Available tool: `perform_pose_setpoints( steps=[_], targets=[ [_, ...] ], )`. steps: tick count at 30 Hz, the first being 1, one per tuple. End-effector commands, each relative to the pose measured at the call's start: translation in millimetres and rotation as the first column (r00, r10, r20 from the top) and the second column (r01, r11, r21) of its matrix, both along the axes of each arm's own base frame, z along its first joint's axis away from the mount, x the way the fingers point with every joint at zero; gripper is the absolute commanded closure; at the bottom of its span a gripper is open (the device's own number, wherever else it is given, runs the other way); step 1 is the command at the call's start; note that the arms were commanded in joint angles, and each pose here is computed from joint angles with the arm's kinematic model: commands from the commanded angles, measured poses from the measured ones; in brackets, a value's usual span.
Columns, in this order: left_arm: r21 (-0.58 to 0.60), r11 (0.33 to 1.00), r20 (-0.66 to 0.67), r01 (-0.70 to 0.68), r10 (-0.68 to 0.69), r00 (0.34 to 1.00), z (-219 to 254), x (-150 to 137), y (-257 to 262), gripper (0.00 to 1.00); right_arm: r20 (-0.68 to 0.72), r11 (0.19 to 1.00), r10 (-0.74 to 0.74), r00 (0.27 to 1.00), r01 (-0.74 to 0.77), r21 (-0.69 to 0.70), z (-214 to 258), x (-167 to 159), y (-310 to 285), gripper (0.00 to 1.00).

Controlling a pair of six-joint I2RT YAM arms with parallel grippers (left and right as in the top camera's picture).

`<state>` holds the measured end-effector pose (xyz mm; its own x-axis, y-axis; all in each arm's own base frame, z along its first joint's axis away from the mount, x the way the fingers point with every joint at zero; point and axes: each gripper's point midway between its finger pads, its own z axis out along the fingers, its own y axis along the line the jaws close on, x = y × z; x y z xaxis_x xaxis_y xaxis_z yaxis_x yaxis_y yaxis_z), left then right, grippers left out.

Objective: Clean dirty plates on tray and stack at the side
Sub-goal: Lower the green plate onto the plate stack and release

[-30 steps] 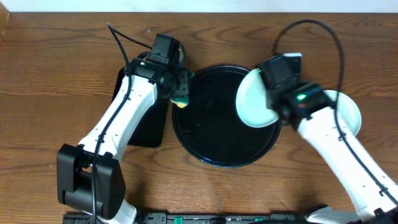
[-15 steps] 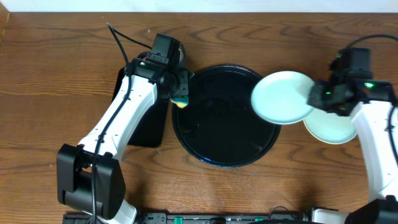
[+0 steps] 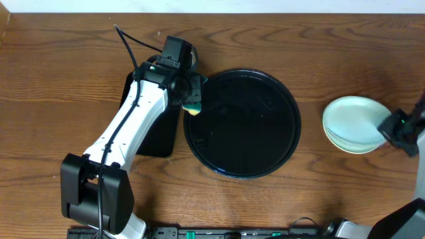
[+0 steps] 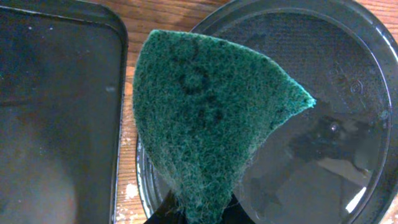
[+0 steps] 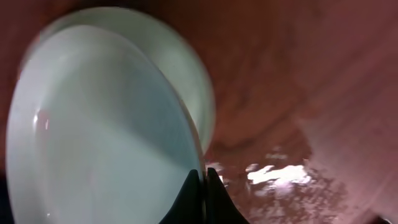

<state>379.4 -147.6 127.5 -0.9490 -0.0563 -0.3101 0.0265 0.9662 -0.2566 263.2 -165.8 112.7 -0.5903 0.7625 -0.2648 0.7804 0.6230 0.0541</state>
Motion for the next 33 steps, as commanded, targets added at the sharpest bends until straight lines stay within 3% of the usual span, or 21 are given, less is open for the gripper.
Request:
perform_pose_setpoints(
  steps=[1, 10, 16, 17, 19, 21, 26, 33],
  targets=[
    [0.005, 1.000, 0.010, -0.004, 0.004, 1.000, 2.7, 2.5, 0.7, 0.92, -0.002, 0.998, -0.070, 0.998, 0.070, 0.003, -13.5, -11.8, -8.5, 0.99],
    [0.005, 1.000, 0.010, -0.004, 0.004, 1.000, 2.7, 2.5, 0.7, 0.92, 0.070, 0.997, -0.073, 0.995, 0.074, -0.015, -55.9, -6.5, -8.9, 0.99],
    [0.005, 1.000, 0.010, -0.004, 0.004, 1.000, 2.7, 2.5, 0.7, 0.92, 0.161, 0.993, -0.093, 0.982, 0.102, -0.051, -59.8, 7.9, -17.9, 0.98],
    [0.005, 1.000, 0.010, -0.004, 0.004, 1.000, 2.7, 2.5, 0.7, 0.92, 0.167, 0.994, -0.090, 0.982, 0.100, -0.049, -59.4, 9.2, -17.4, 0.90],
    [0.005, 1.000, 0.010, -0.004, 0.004, 1.000, 2.7, 2.5, 0.7, 0.93, 0.184, 0.996, -0.079, 0.980, 0.086, -0.028, -58.7, 13.2, -13.8, 0.55],
    [0.005, 1.000, 0.014, -0.002, 0.002, 1.000, 3.0, 3.3, 0.7, 0.92, 0.206, 0.999, -0.051, 0.977, 0.051, 0.005, -56.8, 19.2, -6.5, 0.40],
    [0.022, 1.000, 0.023, 0.020, -0.021, 1.000, 5.3, 5.8, 9.3, 0.92, 0.263, 0.993, 0.050, 0.964, -0.077, 0.091, -29.0, 39.9, 14.5, 0.33],
    [0.067, 0.998, -0.042, 0.003, 0.000, 0.999, 5.5, -1.6, 50.9, 0.93, 0.265, 0.961, 0.255, 0.930, -0.275, 0.041, 32.5, 66.6, 43.2, 0.30]
  ],
)
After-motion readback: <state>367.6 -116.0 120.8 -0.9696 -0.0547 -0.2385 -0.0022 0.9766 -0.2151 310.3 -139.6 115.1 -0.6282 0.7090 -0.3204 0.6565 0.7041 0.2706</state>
